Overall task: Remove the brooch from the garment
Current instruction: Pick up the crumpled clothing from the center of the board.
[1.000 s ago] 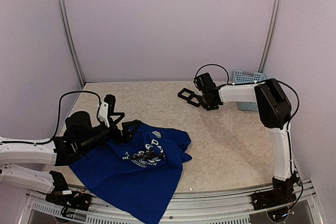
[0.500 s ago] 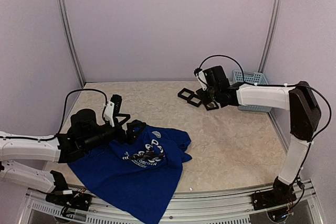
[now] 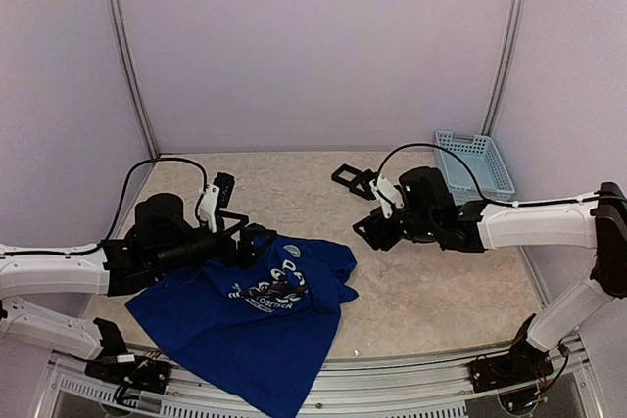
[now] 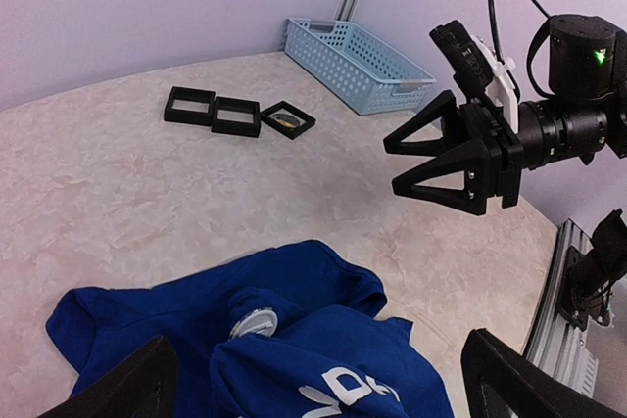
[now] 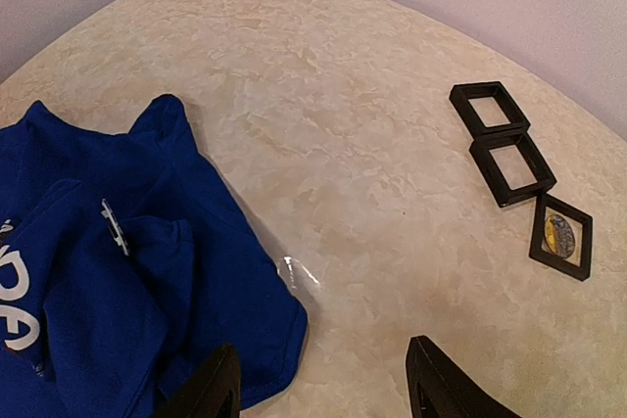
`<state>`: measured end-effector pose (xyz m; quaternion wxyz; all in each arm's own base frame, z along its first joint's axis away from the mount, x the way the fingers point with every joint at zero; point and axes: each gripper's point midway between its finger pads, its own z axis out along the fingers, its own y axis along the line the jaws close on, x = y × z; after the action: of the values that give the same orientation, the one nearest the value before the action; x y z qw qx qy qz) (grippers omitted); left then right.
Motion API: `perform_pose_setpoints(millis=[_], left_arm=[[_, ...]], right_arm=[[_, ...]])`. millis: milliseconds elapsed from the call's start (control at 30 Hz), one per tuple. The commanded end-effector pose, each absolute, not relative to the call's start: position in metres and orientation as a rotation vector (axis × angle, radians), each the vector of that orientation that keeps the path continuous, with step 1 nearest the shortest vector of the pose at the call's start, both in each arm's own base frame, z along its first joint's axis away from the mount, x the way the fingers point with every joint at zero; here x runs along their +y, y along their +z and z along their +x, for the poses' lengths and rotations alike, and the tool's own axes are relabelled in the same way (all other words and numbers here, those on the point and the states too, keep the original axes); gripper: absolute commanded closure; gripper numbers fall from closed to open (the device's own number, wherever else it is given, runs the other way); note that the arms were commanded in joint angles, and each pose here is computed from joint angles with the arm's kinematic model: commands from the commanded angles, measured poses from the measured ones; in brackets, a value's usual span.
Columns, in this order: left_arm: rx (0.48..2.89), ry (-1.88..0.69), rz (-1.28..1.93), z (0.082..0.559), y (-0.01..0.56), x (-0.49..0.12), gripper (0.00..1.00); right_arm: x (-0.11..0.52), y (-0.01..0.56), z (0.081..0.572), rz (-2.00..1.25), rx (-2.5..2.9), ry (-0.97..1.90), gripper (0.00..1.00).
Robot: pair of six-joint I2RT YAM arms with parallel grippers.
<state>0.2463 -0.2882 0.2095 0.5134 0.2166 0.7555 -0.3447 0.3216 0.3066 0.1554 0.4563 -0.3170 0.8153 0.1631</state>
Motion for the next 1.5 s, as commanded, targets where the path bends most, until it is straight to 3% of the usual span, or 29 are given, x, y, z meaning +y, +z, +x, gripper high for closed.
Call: perform_pose_setpoints(millis=[0, 133, 633, 700, 867, 1000, 1067, 1100, 1300, 1433, 1467], left_arm=[[1.913, -0.789, 0.545, 0.236, 0.179, -0.276, 0.01], [1.922, -0.842, 0.585, 0.234, 0.180, -0.290, 0.01], [2.171, -0.687, 0.758, 0.231, 0.099, -0.336, 0.03], [2.173, -0.664, 0.746, 0.234, 0.097, -0.334, 0.12], [2.166, -0.652, 0.734, 0.236, 0.098, -0.330, 0.53], [2.144, -0.661, 0.727, 0.235, 0.104, -0.328, 0.84], [2.136, -0.659, 0.724, 0.235, 0.106, -0.327, 0.94], [2.133, -0.658, 0.722, 0.235, 0.107, -0.326, 0.98], [2.018, -0.688, 0.793, 0.224, 0.131, -0.326, 1.00], [1.720, -0.930, 1.041, 0.167, 0.181, -0.341, 1.00], [1.652, -0.964, 1.067, 0.156, 0.197, -0.340, 1.00]], right_arm=[[0.316, 0.141, 0.297, -0.794, 2.017, 0.580, 0.42], [0.323, 0.128, 0.292, -0.816, 2.041, 0.633, 0.42], [0.346, 0.081, 0.287, -0.910, 2.144, 0.599, 0.43], [0.351, 0.066, 0.286, -0.933, 2.174, 0.592, 0.43], [0.361, 0.046, 0.283, -0.973, 2.221, 0.602, 0.51], [0.360, 0.043, 0.285, -0.968, 2.232, 0.583, 0.75], [0.358, 0.046, 0.287, -0.957, 2.224, 0.567, 0.93], [0.357, 0.048, 0.287, -0.952, 2.221, 0.564, 0.97], [0.345, 0.058, 0.296, -0.881, 2.211, 0.483, 1.00], [0.338, 0.080, 0.297, -0.856, 2.153, 0.470, 1.00], [0.339, 0.096, 0.294, -0.863, 2.106, 0.498, 0.94]])
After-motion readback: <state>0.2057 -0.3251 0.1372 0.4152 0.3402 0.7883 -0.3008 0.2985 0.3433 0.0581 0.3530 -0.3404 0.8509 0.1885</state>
